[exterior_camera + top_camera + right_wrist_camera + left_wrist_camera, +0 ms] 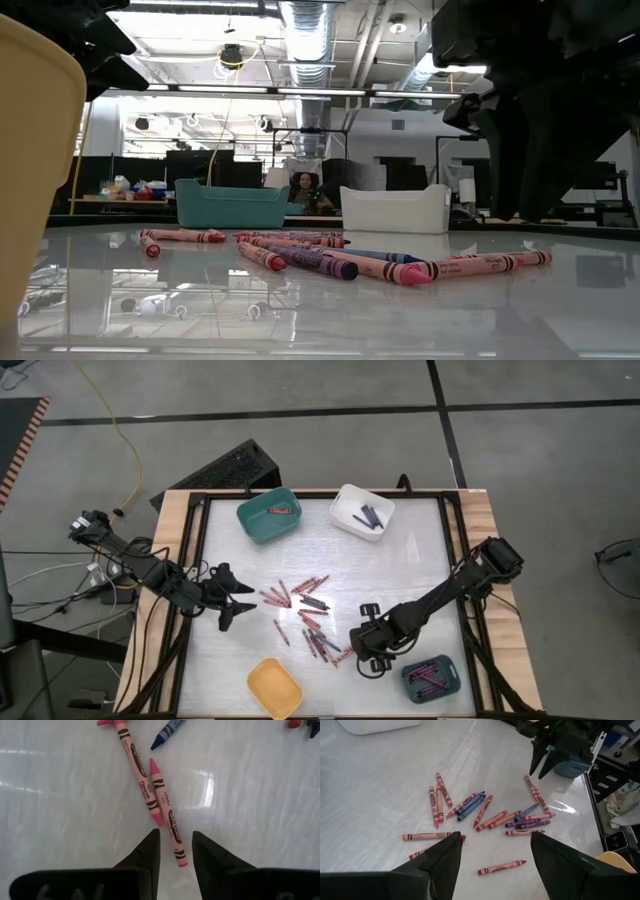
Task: Sort crayons
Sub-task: Put the pink crayon into the yellow bin
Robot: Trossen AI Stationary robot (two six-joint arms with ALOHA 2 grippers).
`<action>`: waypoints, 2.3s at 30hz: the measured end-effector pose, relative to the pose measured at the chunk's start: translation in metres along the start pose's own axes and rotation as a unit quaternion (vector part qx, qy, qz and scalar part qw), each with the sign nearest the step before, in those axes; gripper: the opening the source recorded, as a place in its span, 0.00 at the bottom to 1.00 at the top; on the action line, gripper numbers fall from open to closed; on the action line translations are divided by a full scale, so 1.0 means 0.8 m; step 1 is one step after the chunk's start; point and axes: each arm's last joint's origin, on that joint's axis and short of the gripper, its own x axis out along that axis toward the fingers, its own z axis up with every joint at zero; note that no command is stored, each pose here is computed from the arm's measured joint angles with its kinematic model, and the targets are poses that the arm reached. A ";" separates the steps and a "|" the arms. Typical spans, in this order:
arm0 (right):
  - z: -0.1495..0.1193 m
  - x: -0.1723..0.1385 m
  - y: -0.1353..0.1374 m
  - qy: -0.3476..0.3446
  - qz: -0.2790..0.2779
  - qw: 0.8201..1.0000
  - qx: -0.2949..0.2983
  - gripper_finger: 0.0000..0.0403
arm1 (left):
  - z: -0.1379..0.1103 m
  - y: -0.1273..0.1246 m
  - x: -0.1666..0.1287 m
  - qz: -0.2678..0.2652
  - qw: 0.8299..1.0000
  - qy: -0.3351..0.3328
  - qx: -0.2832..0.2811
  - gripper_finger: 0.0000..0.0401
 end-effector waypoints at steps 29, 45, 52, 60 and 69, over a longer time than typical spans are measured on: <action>0.002 0.001 -0.004 -0.003 -0.009 1.000 -0.008 0.27 | -0.001 -0.001 0.000 -0.013 1.000 0.009 0.005 0.57; 0.002 0.001 -0.007 -0.003 -0.013 1.000 0.003 0.27 | 0.002 -0.003 0.000 -0.020 1.000 0.000 0.021 0.57; -0.002 0.001 -0.007 0.015 -0.013 1.000 0.009 0.27 | 0.007 -0.007 0.000 -0.034 0.998 -0.022 0.048 0.57; -0.002 0.001 -0.007 0.015 -0.009 1.000 0.013 0.27 | 0.009 -0.009 -0.001 -0.046 0.996 -0.025 0.069 0.57; -0.002 0.001 -0.007 0.015 -0.009 1.000 0.013 0.27 | 0.010 -0.010 -0.001 -0.049 0.995 -0.031 0.085 0.57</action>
